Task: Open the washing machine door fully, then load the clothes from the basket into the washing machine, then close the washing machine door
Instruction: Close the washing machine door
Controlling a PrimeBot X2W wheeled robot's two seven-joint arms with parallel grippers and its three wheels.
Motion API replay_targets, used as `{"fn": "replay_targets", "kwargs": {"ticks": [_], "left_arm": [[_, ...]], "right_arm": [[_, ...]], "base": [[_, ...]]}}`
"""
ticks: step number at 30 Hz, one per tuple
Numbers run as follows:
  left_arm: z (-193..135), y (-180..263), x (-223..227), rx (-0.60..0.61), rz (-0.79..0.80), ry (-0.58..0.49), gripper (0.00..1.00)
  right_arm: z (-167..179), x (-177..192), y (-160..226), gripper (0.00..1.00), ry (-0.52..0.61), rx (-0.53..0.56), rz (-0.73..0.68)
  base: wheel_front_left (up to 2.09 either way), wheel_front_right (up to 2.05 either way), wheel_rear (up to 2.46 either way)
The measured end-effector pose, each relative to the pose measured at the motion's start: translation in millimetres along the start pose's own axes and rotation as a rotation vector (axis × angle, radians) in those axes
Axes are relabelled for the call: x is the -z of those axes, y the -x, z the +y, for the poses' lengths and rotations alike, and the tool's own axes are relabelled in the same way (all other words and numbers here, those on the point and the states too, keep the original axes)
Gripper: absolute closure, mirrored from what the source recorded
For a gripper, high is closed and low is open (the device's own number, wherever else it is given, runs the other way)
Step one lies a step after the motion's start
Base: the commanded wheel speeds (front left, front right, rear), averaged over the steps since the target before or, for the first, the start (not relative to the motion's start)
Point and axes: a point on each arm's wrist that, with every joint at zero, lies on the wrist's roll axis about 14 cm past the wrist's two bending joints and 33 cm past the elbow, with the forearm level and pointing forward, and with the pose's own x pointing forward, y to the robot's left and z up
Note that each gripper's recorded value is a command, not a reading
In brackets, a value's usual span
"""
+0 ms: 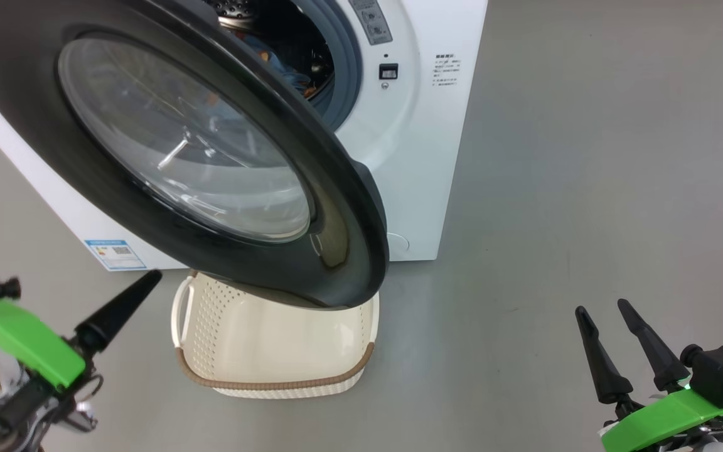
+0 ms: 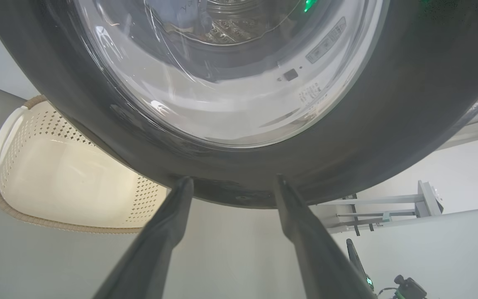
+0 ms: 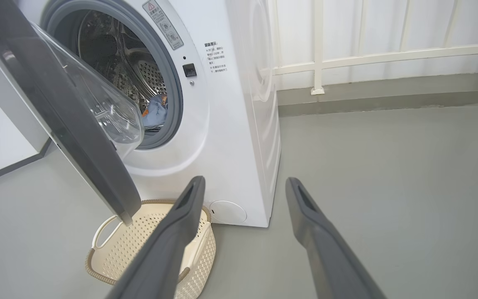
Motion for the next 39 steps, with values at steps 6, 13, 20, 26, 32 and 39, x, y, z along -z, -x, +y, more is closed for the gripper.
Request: {"fn": "replay_targets", "kwargs": {"ticks": [6,13,20,26,32,39], "left_arm": [[25,8,7,-0.068,-0.066,0.030,0.00],[47,12,20,-0.130,-0.105,0.053,0.00],[64,15,32,-0.182,-0.124,0.016,0.00],[69,15,45,-0.203,-0.141,-0.094,0.00],[73,19,58,-0.203,-0.154,-0.223,0.00],[75,19,60,-0.207,-0.157,-0.335,0.00]], "right_arm": [[-9,-2,4,0.00,0.009,0.025,-0.003],[-24,-2,15,0.00,0.017,0.069,0.003],[-41,-3,29,0.00,0.025,0.123,0.005],[-53,-8,39,0.00,0.033,0.163,-0.004],[-61,-14,48,0.00,0.042,0.191,-0.021],[-66,-17,59,0.00,0.047,0.211,-0.026]], "base": [[0.00,0.00,0.00],[0.00,0.00,0.00],[0.00,0.00,0.00],[0.00,0.00,0.00],[0.00,0.00,0.00],[0.00,0.00,0.00]]}}
